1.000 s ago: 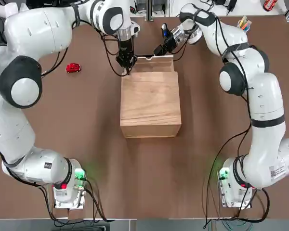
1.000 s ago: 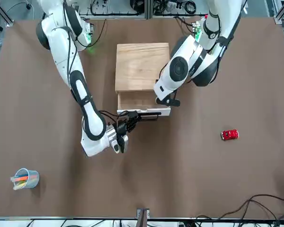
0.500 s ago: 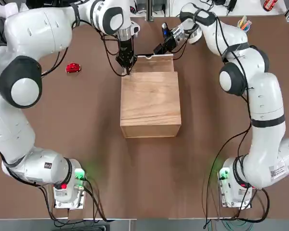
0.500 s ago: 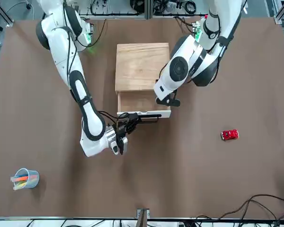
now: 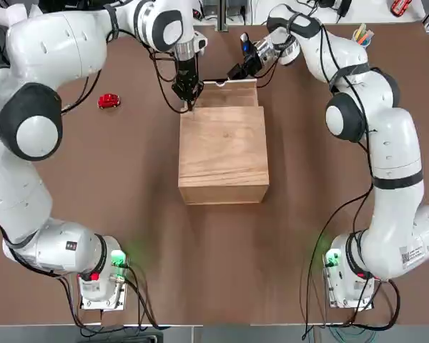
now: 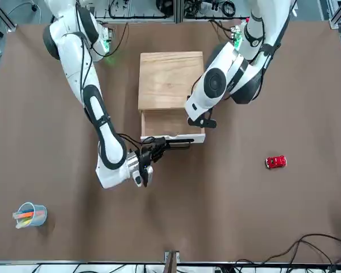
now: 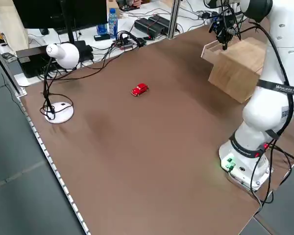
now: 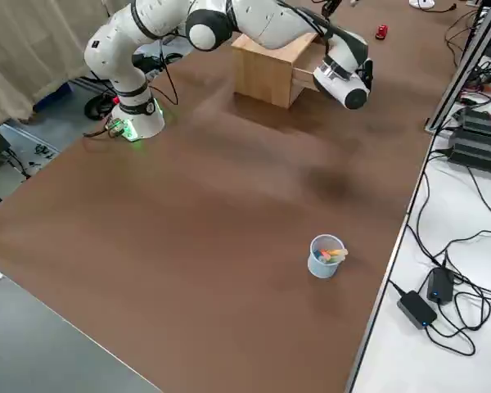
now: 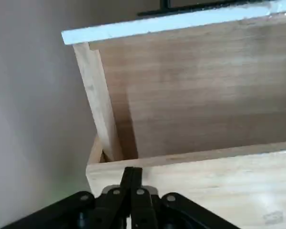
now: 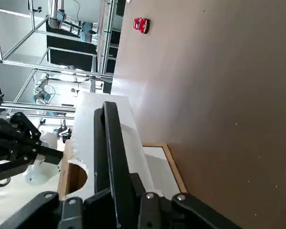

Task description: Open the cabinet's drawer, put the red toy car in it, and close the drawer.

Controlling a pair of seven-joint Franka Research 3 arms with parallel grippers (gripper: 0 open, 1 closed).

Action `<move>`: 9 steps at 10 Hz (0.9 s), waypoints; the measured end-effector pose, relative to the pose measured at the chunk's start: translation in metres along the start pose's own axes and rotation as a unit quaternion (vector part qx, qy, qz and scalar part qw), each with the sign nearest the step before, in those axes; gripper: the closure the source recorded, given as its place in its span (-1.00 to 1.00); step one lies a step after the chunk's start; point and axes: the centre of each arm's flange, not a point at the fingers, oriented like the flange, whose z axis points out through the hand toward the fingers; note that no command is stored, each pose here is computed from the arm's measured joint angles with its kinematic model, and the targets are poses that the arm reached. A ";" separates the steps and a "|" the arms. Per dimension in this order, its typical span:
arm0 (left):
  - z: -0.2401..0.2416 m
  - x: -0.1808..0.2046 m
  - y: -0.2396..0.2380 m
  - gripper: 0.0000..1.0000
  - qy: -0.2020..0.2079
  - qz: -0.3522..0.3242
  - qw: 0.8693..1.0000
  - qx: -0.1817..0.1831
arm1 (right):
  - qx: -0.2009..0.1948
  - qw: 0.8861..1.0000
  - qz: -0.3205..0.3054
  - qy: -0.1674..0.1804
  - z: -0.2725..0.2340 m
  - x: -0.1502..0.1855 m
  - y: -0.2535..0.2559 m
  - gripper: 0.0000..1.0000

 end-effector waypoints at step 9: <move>-0.001 0.001 -0.001 0.94 0.000 -0.001 1.000 -0.001 | -0.008 1.000 0.007 0.029 -0.003 0.005 0.003 0.67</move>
